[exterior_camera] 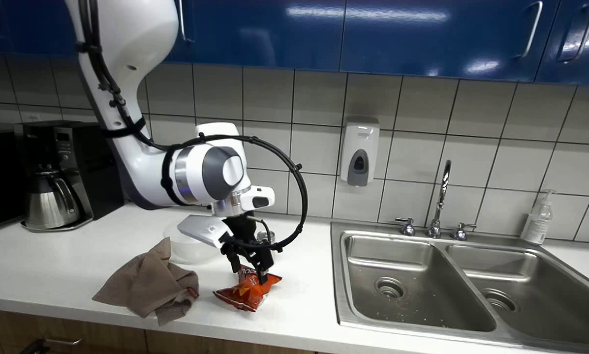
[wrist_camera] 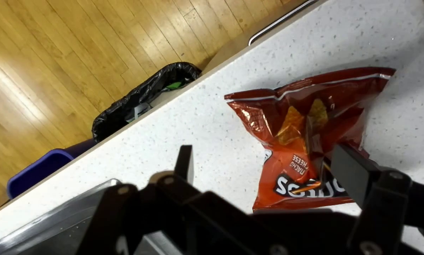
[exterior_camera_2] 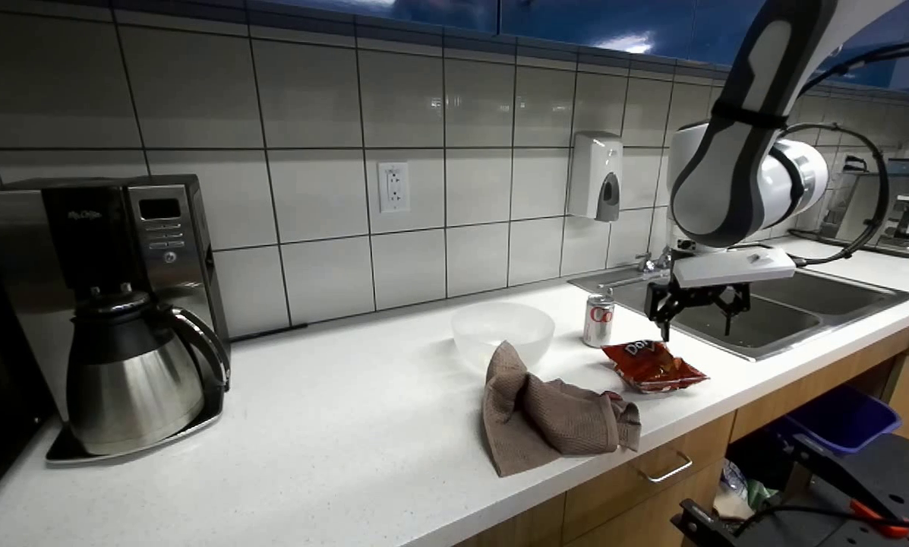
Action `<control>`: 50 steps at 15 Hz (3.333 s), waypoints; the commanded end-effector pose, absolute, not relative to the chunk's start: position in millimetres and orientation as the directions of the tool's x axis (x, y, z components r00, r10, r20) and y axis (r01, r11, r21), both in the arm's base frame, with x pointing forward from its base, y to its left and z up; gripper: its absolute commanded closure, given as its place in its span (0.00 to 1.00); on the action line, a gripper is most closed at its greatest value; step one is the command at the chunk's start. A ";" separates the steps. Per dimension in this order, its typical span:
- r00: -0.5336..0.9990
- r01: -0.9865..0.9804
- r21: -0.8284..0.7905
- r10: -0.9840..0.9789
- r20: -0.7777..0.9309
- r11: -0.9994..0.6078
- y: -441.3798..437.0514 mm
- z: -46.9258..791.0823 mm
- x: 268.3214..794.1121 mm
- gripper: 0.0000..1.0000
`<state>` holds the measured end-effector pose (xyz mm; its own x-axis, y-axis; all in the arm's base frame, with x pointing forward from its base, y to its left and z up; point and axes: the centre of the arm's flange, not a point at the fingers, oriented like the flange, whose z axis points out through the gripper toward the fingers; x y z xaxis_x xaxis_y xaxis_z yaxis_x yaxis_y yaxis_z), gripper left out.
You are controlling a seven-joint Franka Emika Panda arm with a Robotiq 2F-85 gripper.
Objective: Put the snack pack in the bowl
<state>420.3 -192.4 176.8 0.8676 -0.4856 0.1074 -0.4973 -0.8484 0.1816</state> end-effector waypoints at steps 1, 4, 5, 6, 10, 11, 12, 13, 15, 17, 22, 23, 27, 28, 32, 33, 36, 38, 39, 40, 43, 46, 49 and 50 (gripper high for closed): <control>0.839 -0.544 0.179 -0.527 0.136 -0.820 -191.0 150.6 445.7 0.00; 0.825 -0.565 0.174 -0.547 0.145 -0.806 -186.0 135.4 457.4 0.00; 0.821 -0.571 0.175 -0.552 0.147 -0.802 -183.8 131.7 460.7 0.00; 0.818 -0.574 0.176 -0.556 0.145 -0.799 -181.4 128.0 463.3 0.00; 0.809 -0.588 0.185 -0.569 0.145 -0.788 -174.6 120.4 472.0 0.00; 0.808 -0.590 0.187 -0.571 0.148 -0.786 -173.6 120.1 474.3 0.00; 0.806 -0.592 0.187 -0.573 0.151 -0.784 -172.5 120.5 475.7 0.00; 0.804 -0.595 0.186 -0.574 0.156 -0.782 -172.2 123.0 476.3 0.00; 0.802 -0.597 0.176 -0.575 0.162 -0.783 -172.3 128.5 476.7 0.00; 0.799 -0.600 0.165 -0.577 0.168 -0.783 -173.1 133.8 475.3 0.00; 0.792 -0.608 0.156 -0.583 0.182 -0.778 -176.4 139.7 472.6 0.00; 0.790 -0.610 0.156 -0.584 0.186 -0.777 -177.4 141.6 472.3 0.00; 0.787 -0.614 0.150 -0.585 0.197 -0.775 -179.1 150.2 470.5 0.00; 0.787 -0.614 0.148 -0.585 0.198 -0.775 -179.1 151.8 469.6 0.00; 0.788 -0.611 0.137 -0.582 0.199 -0.780 -177.6 156.1 463.3 0.00; 0.788 -0.610 0.135 -0.582 0.200 -0.781 -177.1 156.9 461.9 0.00; 0.790 -0.609 0.132 -0.582 0.194 -0.782 -176.5 157.3 458.4 0.25; 0.793 -0.605 0.134 -0.580 0.186 -0.785 -176.1 155.2 456.6 0.34; 0.797 -0.601 0.133 -0.578 0.178 -0.788 -176.1 153.0 455.6 0.44; 0.799 -0.598 0.133 -0.576 0.171 -0.790 -176.2 150.7 454.6 0.51; 0.809 -0.586 0.131 -0.568 0.153 -0.800 -176.2 146.5 450.9 0.73; 0.816 -0.576 0.132 -0.559 0.144 -0.807 -174.5 145.0 449.7 0.97; 0.821 -0.570 0.135 -0.553 0.144 -0.811 -173.3 145.7 449.9 1.00; 0.821 -0.569 0.136 -0.551 0.146 -0.811 -172.7 146.6 449.9 1.00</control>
